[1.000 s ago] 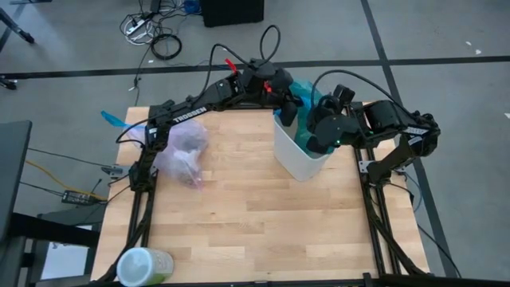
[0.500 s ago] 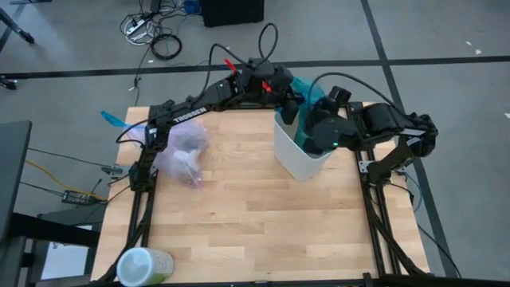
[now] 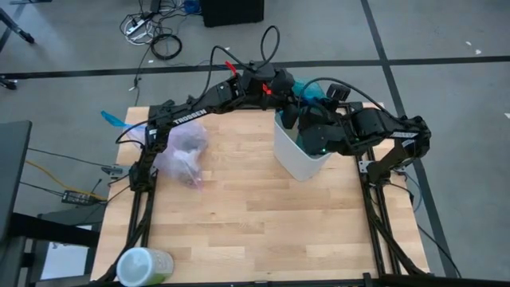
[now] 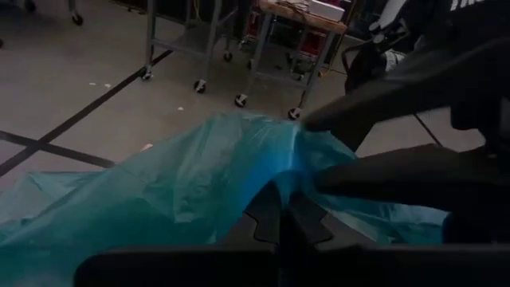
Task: Place trash/remove bag and relplace
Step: Put the blue trash bag into the white trash bin
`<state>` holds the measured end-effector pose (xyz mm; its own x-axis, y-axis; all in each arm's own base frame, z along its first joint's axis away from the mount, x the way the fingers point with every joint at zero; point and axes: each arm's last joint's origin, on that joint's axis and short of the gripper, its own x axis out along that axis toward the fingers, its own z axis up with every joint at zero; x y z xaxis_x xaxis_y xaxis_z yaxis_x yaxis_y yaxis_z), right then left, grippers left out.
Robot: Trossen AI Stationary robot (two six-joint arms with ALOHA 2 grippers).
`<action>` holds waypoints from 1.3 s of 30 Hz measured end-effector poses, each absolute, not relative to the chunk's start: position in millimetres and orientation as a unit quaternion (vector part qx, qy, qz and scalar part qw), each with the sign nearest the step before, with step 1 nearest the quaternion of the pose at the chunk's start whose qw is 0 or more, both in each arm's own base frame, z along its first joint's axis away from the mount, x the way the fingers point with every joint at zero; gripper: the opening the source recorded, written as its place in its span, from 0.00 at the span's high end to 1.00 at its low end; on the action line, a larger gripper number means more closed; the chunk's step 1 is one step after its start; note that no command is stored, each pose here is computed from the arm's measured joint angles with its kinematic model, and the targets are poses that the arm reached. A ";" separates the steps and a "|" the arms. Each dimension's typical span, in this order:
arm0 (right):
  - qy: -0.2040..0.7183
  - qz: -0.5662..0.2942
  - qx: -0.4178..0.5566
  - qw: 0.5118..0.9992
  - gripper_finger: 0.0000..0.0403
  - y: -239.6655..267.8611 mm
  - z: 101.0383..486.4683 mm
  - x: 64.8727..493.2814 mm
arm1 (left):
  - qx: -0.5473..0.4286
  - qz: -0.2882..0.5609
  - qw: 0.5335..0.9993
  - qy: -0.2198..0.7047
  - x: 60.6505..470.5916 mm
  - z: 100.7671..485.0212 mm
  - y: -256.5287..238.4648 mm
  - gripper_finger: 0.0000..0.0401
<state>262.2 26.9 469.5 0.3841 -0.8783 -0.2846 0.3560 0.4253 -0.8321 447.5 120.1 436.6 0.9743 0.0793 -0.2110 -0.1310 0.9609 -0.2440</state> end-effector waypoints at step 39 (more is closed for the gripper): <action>0.288 -0.309 -0.239 0.874 0.43 84.6 481.8 215.7 | -0.127 -0.038 0.986 0.101 456.9 426.4 124.0 0.99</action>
